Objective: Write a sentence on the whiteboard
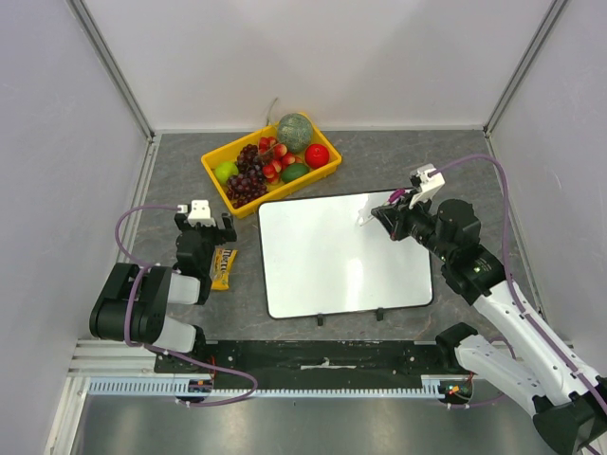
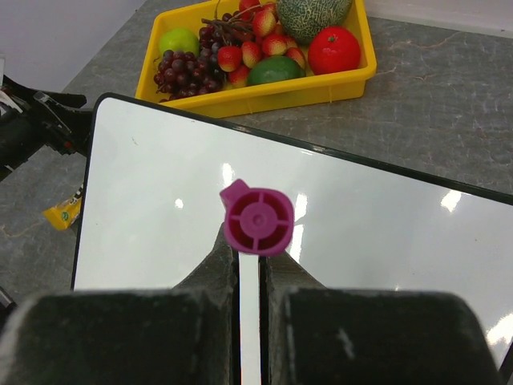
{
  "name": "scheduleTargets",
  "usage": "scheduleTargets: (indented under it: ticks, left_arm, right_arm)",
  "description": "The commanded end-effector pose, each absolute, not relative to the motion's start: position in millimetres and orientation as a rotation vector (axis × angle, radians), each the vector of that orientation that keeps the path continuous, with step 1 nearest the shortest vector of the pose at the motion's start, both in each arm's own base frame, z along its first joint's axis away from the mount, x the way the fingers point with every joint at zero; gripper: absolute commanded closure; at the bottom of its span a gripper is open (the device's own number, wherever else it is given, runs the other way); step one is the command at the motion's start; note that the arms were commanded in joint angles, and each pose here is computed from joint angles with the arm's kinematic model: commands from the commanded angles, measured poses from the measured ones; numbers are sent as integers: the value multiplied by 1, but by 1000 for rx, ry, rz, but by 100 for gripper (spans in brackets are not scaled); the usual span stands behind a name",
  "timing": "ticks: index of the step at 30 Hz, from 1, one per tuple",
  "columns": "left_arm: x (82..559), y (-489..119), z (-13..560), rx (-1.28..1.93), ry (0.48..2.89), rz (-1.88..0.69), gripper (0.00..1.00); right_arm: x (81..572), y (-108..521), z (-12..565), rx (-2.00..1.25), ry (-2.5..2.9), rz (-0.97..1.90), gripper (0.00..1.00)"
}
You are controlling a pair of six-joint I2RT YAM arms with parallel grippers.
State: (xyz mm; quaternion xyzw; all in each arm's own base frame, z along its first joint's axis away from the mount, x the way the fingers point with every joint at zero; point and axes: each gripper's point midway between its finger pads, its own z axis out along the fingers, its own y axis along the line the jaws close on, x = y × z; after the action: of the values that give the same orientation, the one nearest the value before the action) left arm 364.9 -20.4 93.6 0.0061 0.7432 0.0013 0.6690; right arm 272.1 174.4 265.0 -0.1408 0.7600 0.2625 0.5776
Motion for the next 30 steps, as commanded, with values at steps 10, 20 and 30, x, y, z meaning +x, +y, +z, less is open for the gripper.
scheduleTargets:
  ticks: [10,20,30]
  left_arm:
    - [366,13,143,-360,1852,78,0]
    - [335,-12,186,-349,1873,-110,0]
    - [308,-104,225,11,1838,-650,0]
  right_arm:
    - [275,175,307,-311,1676,635,100]
    - [270,175,323,-309,1634,656,100]
    - [259,200,326,-411,1584,799,100]
